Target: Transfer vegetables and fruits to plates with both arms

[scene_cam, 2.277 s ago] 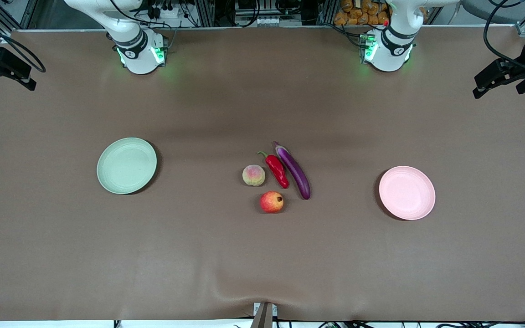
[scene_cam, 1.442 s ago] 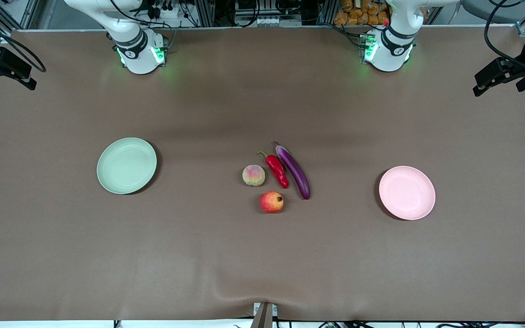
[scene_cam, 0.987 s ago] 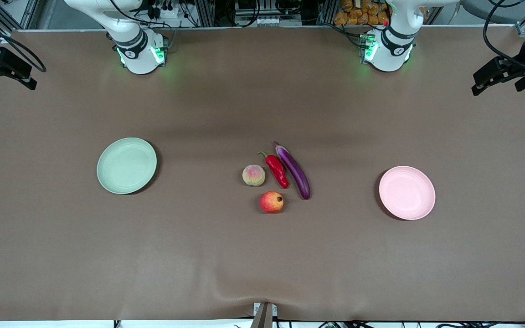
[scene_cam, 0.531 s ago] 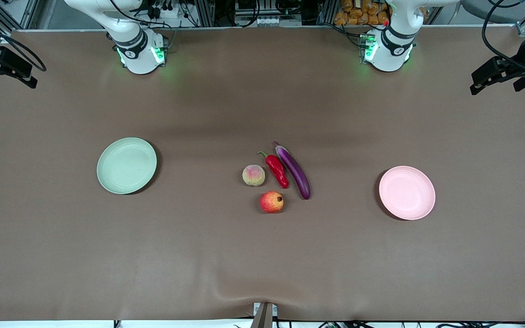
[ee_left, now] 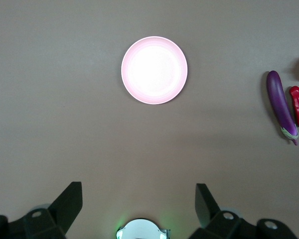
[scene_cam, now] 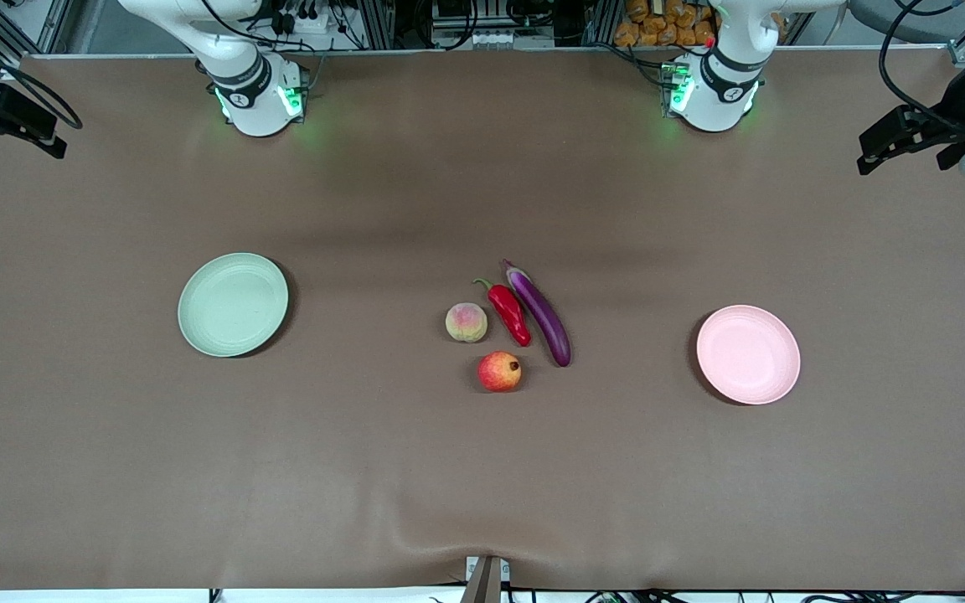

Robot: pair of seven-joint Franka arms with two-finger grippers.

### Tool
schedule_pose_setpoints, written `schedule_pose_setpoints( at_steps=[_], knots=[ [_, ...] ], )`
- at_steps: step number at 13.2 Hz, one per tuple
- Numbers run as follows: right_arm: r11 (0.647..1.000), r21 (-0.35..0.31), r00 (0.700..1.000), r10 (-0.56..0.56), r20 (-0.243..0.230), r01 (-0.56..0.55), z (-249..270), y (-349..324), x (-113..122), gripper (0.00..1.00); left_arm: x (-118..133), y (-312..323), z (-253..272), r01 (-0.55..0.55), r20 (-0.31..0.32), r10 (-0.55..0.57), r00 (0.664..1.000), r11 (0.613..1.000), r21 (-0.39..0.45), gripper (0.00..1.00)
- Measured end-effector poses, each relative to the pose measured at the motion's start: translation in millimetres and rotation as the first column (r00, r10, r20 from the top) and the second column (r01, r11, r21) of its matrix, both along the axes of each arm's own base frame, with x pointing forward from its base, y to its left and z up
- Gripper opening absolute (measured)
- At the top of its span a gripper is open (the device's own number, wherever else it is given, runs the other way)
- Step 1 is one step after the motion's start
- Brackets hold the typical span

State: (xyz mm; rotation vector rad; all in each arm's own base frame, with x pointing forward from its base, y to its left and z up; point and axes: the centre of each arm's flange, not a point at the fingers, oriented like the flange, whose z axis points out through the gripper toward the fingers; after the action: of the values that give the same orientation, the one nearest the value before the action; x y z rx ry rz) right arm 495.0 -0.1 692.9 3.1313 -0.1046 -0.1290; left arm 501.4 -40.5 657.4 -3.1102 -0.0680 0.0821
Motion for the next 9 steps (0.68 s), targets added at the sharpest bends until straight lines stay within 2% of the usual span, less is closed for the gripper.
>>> schedule_pose_setpoints(
  at_steps=[9],
  knots=[
    [1.000, 0.000, 1.000, 0.000, -0.006, 0.000, -1.0, -0.2, -0.2, 1.00, 1.5, 0.0, -4.1, 0.001, -0.009, -0.001, 1.000, 1.000, 0.000, 1.00]
  ],
)
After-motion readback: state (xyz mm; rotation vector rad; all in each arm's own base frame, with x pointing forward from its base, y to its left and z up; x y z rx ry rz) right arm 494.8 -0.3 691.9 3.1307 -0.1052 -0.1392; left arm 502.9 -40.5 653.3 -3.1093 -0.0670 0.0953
